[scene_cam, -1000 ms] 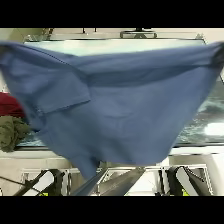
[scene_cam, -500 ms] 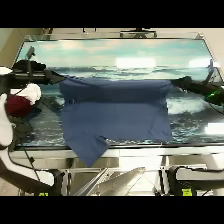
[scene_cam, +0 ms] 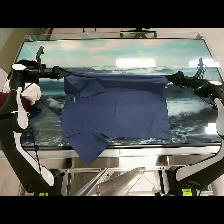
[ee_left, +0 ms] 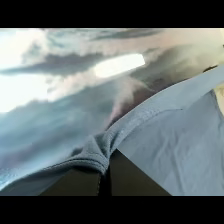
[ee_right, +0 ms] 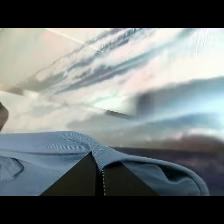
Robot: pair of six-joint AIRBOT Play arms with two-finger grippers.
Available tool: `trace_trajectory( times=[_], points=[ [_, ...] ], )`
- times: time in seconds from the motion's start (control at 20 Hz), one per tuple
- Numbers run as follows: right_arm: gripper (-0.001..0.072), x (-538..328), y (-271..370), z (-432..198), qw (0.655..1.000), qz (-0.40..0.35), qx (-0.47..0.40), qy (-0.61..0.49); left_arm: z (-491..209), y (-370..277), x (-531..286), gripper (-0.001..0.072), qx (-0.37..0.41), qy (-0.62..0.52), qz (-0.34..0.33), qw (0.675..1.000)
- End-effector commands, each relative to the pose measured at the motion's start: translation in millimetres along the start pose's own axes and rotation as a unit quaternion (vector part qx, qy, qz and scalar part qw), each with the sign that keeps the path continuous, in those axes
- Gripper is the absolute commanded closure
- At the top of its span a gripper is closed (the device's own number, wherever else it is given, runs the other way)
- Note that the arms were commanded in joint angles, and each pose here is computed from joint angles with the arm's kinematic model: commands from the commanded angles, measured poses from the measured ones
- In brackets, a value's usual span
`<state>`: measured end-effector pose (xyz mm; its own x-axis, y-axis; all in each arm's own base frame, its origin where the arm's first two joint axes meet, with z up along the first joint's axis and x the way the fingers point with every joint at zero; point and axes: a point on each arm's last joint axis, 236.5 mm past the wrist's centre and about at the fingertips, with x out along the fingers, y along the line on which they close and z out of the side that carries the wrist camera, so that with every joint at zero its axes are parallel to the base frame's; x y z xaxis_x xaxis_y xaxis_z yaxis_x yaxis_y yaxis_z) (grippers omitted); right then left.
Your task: Fold the shirts.
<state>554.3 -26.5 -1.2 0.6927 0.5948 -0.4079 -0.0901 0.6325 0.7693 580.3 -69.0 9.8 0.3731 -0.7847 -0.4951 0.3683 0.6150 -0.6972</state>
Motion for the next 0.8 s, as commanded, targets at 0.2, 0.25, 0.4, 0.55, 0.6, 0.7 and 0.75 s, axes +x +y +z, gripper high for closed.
trace_trajectory(
  times=[0.2,0.25,0.4,0.55,0.6,0.7,0.75],
  points=[
    [0.0697,-4.0,-44.4,-50.2,0.989,-0.082,-0.033,0.117,-66.6,37.8,-4.8,0.0697,-0.05,0.118,0.039,0.991],
    [0.0697,-7.3,-52.3,-54.7,0.986,-0.098,-0.035,0.128,-78.3,40.7,-3.0,0.0697,-0.055,0.137,0.044,0.988],
    [0.0697,-11.6,-65.7,-63.7,0.979,-0.127,-0.046,0.15,-104.6,47.3,-3.4,0.0697,-0.086,0.176,0.053,0.979],
    [0.0697,-8.7,-67.1,-60.9,0.979,-0.134,-0.052,0.144,-115.0,44.6,-6.3,0.0698,-0.104,0.197,0.051,0.974],
    [0.0697,-6.9,-66.6,-60.5,0.979,-0.135,-0.055,0.142,-114.5,44.4,-6.0,0.0697,-0.109,0.195,0.052,0.973],
    [0.0695,-2.5,-64.3,-60.6,0.979,-0.136,-0.062,0.141,-115.2,41.2,-1.7,0.0695,-0.109,0.199,0.051,0.973],
    [0.0692,0.2,-62.9,-60.8,0.978,-0.136,-0.064,0.141,-115.6,39.4,0.6,0.0695,-0.107,0.2,0.05,0.973]
  ],
)
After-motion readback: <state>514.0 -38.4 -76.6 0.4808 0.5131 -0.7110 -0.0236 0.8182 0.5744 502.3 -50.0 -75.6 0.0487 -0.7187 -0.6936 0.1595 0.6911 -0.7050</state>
